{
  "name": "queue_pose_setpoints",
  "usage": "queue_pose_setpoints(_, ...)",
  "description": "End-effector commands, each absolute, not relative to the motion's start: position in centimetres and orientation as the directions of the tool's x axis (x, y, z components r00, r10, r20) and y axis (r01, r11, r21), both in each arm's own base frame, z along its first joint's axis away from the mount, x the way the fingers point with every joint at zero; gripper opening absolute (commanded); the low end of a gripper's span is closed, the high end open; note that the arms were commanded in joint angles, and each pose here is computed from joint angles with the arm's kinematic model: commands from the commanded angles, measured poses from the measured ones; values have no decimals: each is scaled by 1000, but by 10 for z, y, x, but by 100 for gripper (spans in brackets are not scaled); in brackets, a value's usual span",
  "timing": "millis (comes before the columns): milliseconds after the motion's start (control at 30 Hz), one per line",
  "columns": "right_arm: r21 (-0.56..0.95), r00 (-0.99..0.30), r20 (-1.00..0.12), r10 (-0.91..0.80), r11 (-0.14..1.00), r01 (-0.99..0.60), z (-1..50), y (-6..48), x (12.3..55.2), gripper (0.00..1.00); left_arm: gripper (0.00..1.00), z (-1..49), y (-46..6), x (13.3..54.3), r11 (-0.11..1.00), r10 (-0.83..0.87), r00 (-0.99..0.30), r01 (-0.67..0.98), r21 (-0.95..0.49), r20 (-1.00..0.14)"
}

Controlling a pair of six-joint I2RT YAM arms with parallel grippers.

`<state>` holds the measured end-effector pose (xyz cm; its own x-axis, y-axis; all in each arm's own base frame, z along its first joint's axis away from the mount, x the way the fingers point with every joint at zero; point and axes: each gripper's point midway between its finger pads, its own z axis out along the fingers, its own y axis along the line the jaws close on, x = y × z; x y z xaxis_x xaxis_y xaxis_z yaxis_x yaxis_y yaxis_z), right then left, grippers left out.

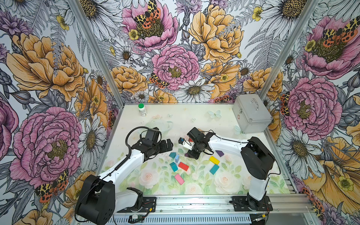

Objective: Assemble a piece of candy with building blocks
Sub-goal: Assemble the building block at the center of the board.

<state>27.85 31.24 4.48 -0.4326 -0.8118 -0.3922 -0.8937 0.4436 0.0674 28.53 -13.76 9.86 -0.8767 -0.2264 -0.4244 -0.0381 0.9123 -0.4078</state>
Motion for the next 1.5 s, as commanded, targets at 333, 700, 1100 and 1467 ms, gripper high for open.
queue_pose_setpoints(333, -48, -489, -389, -781, 547, -836, 43, 287, 320, 19, 99, 117, -151, 292, 902, -200, -867, 20, -432, -456)
queue_pose_setpoints(700, -57, -496, -386, -778, 557, -829, 36, 289, 327, 21, 99, 115, -157, 293, 904, -187, -872, 27, -426, -452)
queue_pose_setpoints(1100, -70, -490, -397, -776, 558, -827, 38, 288, 328, 33, 99, 118, -159, 293, 902, -185, -871, 33, -430, -455)
queue_pose_setpoints(1467, -75, -481, -422, -769, 558, -826, 49, 289, 328, 40, 99, 121, -159, 292, 899, -191, -867, 33, -436, -459)
